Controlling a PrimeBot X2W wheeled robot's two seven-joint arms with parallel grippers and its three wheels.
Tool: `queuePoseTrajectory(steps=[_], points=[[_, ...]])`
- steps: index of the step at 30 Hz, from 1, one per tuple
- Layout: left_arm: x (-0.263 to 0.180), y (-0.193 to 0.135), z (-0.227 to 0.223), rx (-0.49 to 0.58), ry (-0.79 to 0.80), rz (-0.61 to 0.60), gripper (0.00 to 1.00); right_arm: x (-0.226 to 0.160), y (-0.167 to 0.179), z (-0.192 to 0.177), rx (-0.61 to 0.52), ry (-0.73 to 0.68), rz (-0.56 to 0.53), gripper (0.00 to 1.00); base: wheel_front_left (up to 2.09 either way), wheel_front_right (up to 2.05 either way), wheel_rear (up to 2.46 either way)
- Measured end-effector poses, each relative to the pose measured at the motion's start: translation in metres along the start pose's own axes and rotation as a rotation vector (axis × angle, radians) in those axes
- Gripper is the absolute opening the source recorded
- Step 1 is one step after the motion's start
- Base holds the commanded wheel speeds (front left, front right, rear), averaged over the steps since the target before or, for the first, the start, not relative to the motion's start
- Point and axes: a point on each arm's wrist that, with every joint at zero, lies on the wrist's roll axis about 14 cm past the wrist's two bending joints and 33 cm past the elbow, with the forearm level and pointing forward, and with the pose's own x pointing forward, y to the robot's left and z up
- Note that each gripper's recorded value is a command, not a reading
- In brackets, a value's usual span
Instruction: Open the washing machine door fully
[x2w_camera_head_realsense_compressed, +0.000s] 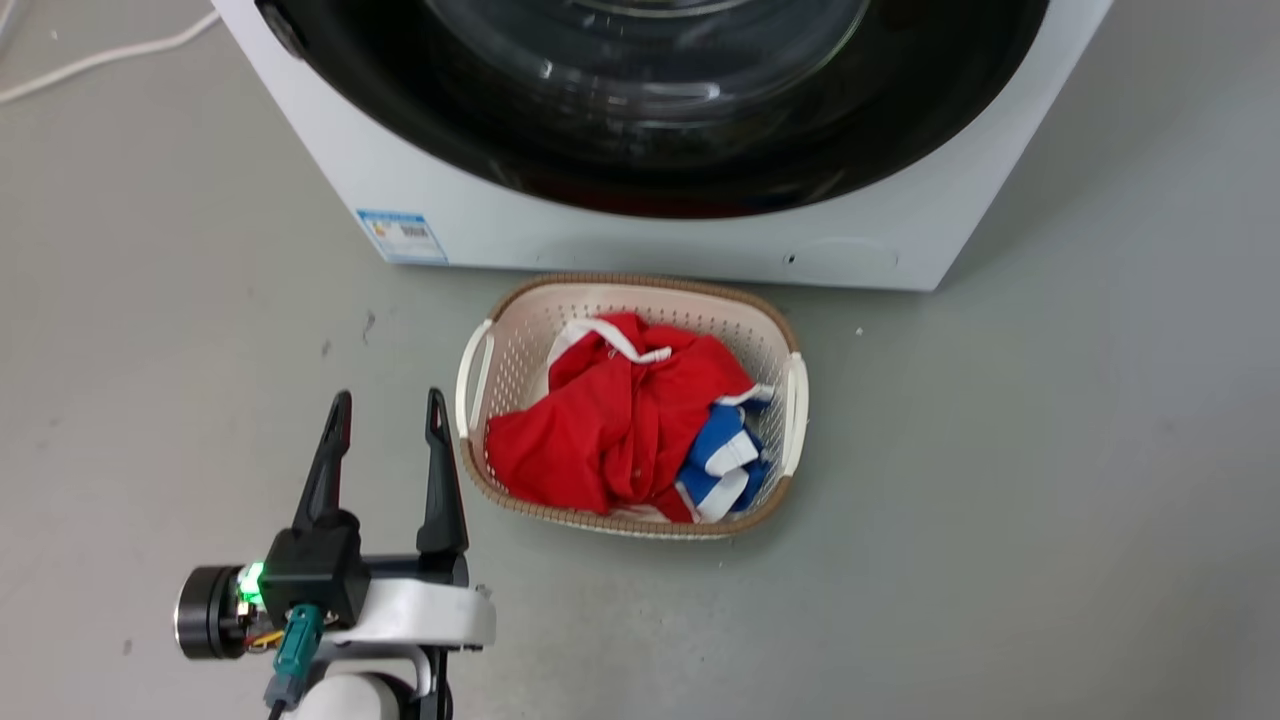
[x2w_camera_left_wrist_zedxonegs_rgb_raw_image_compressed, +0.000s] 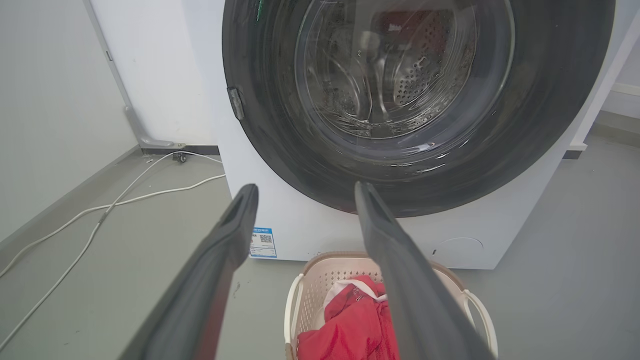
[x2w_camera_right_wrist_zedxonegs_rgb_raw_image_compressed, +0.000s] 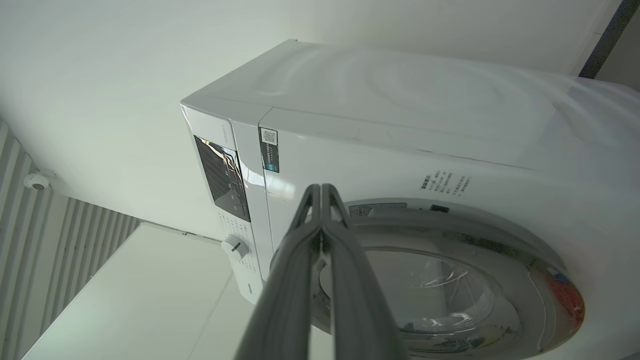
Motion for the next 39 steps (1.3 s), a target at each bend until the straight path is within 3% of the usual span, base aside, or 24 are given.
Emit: queuePoseTrajectory(steps=[8,19,29,39], points=[[0.025,0.001,-0.012,0.024,0.008,0.011,1.0,0.067,-0.012,-0.032,-0.111,0.172,-0.003,0.0,0.0,0.0,0.0],[0.037,0.013,-0.035,0.034,0.057,0.059,1.0,0.127,-0.045,-0.099,-0.258,0.432,-0.042,0.0,0.0,0.0,0.0],[0.039,0.023,-0.051,0.046,0.097,0.094,1.0,0.149,-0.079,-0.145,-0.342,0.583,-0.084,0.0,0.0,0.0,0.0],[0.041,0.024,-0.056,0.046,0.108,0.1,1.0,0.145,-0.088,-0.163,-0.365,0.672,-0.093,0.0,0.0,0.0,0.0]])
